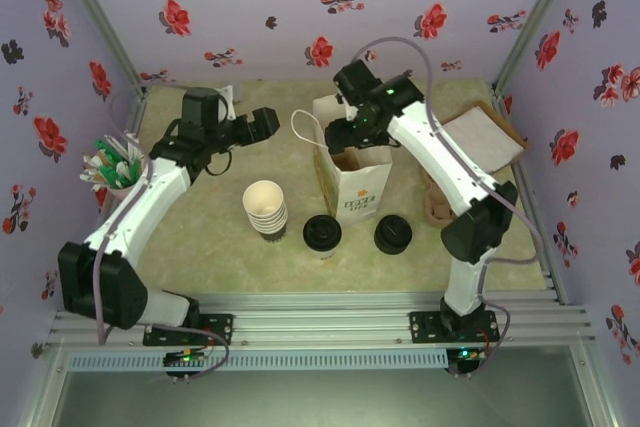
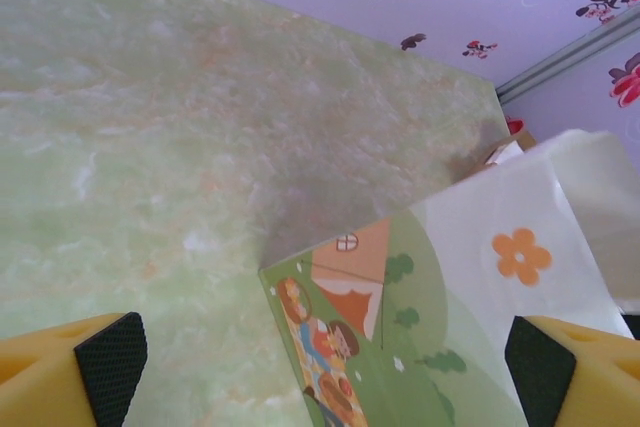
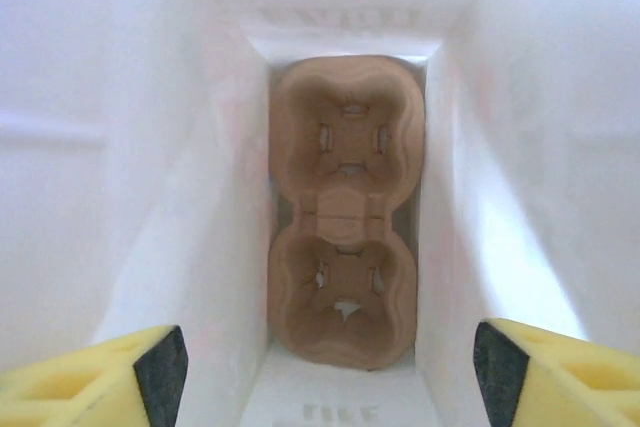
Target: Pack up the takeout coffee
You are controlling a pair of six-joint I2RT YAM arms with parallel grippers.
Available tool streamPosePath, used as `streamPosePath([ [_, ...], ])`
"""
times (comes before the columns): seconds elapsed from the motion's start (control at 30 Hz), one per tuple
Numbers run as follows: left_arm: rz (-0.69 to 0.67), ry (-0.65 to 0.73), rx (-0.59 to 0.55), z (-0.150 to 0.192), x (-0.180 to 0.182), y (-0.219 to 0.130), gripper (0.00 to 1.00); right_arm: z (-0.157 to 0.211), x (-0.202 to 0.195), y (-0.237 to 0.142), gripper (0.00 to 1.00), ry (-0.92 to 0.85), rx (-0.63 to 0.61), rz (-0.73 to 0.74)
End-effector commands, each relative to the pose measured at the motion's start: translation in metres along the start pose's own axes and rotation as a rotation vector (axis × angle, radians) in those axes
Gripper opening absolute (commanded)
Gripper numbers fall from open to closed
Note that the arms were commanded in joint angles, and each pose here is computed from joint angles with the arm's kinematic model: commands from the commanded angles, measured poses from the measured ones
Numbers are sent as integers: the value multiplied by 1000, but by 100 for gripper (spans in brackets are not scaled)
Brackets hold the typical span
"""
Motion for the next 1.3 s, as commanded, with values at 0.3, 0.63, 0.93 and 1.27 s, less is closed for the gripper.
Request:
streamPosePath([
  [0.3,-10,67,73,51,-14,-63,96,24,14,-110,87,53,-320,-134],
  [0.63,49,189,112,93,-46,-77,95,116,-13,-91,76,160,-309,-64],
  [0.93,36,228,117,98,-50,-67,94,127,-31,-46,62,191,-205,91],
  [1.27,14,228,107,99,-44,-67,94,88,-39,-13,61,179,-182,137],
])
Point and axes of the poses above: each hand's point on the last joint's axis, 136 mm out from that joint toward the fingers, its own y axis out along the fingers, its own x axis along the line the jaws close on, z = x × y, the point moved 5 cm from there along -y, back along the fingers, and after that the axes turned 11 degrees about -y, right-handed, at the moved point
